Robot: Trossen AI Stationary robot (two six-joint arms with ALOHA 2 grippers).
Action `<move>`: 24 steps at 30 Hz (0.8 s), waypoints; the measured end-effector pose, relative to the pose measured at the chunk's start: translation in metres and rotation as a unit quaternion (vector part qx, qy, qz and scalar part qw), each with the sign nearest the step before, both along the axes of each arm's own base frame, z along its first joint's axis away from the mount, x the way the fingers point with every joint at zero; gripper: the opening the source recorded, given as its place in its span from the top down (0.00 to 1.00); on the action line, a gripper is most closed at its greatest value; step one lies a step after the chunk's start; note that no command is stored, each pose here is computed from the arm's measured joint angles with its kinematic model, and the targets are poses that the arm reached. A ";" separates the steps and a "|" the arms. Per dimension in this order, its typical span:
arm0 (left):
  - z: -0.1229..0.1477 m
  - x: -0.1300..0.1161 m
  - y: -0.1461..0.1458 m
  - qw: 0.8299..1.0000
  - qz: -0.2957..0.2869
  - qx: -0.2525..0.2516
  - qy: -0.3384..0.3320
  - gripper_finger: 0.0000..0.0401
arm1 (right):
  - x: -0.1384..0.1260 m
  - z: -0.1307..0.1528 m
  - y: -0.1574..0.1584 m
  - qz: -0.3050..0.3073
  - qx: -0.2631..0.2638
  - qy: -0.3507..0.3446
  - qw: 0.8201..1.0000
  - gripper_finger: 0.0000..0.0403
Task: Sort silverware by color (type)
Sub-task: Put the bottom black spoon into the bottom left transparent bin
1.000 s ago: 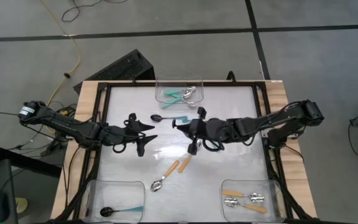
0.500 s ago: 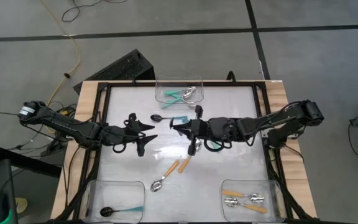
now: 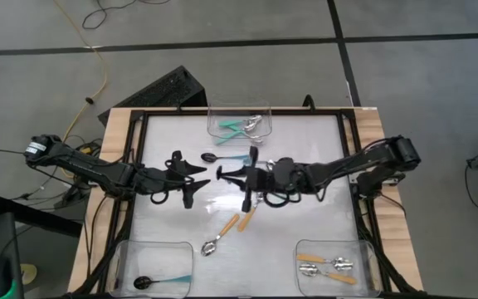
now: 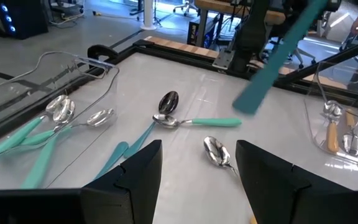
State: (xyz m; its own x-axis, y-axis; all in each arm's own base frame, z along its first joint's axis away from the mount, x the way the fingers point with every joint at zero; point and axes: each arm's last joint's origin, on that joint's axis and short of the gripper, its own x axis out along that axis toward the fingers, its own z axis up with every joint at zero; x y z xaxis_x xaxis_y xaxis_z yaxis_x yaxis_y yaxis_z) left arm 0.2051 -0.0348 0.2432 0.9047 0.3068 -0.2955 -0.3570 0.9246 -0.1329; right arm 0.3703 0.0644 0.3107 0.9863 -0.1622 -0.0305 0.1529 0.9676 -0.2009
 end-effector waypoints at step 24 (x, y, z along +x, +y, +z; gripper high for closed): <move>0.000 0.000 0.001 1.000 0.011 0.008 0.002 0.53 | 0.013 -0.001 0.008 0.116 0.038 -0.088 0.989 0.93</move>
